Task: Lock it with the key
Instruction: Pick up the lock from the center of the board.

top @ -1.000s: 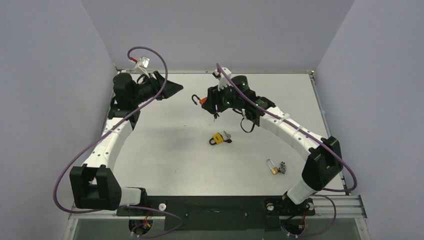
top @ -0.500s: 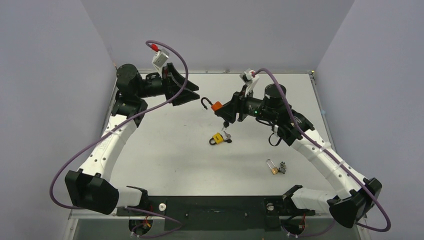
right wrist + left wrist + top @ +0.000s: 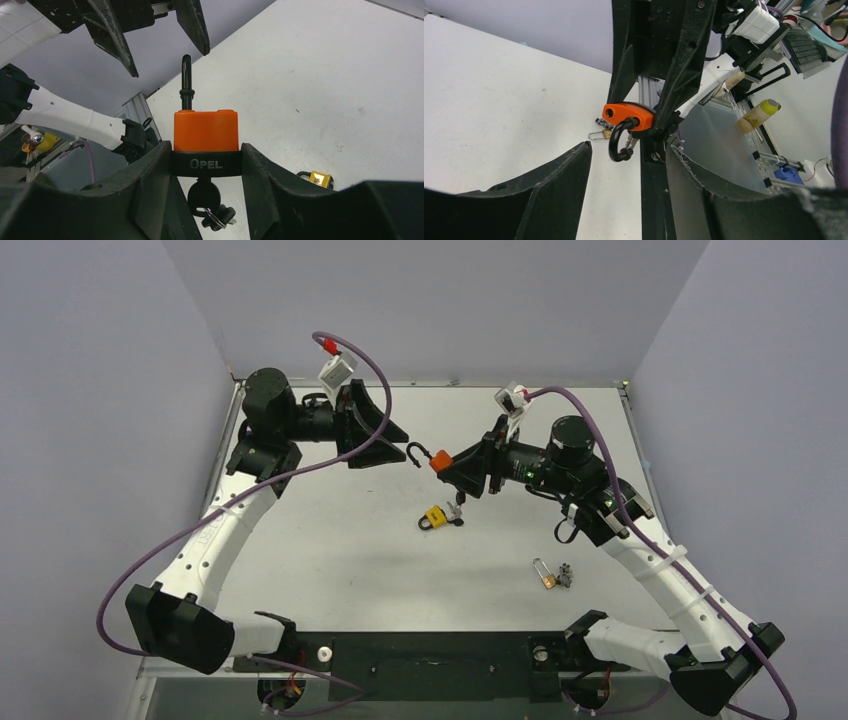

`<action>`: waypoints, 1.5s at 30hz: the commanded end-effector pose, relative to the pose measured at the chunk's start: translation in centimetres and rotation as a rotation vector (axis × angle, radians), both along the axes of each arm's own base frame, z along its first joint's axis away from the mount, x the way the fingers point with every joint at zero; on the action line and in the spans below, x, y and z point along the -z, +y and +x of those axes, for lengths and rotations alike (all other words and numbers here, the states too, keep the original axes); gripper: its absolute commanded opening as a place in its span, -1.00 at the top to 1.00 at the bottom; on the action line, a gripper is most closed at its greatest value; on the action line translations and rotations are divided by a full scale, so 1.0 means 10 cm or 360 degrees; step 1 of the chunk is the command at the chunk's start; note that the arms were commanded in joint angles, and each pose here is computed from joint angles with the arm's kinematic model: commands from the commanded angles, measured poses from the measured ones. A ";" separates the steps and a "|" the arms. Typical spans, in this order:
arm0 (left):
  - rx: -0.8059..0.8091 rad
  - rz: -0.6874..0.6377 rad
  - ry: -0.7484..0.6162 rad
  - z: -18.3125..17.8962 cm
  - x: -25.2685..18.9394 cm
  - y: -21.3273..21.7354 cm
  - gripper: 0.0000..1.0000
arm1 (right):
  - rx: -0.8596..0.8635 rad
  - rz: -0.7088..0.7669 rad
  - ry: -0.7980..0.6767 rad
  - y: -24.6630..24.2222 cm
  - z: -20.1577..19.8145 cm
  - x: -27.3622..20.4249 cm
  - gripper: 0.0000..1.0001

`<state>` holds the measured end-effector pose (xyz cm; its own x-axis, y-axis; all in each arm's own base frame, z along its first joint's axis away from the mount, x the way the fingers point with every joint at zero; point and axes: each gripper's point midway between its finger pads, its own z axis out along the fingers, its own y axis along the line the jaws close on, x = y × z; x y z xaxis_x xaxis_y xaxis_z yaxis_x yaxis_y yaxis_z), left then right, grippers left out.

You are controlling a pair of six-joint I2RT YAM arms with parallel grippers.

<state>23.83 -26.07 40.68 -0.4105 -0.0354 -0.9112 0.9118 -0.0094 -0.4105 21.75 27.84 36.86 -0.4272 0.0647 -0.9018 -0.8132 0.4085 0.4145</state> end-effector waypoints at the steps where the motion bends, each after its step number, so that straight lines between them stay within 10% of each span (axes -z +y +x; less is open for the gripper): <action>1: 0.0104 -0.0012 -0.0120 -0.17 -0.16 -0.04 -0.05 | -0.0036 0.0064 -0.0113 0.01 -0.07 -0.23 1.00; 39: 0.0170 0.0139 -0.0006 -0.16 0.13 -0.25 0.45 | -0.0020 -0.0003 -0.0137 -0.01 -0.08 -0.16 1.00; 45: 0.0169 0.0146 -0.0011 -0.17 0.13 -0.28 0.90 | -0.0010 -0.0023 -0.0129 -0.02 -0.06 -0.12 1.00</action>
<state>22.50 -28.58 37.71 -0.4641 0.1027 -0.8798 0.8812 -0.0468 -0.4704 21.10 27.67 35.13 -0.4418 -0.0037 -0.8971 -0.8143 0.4213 0.3993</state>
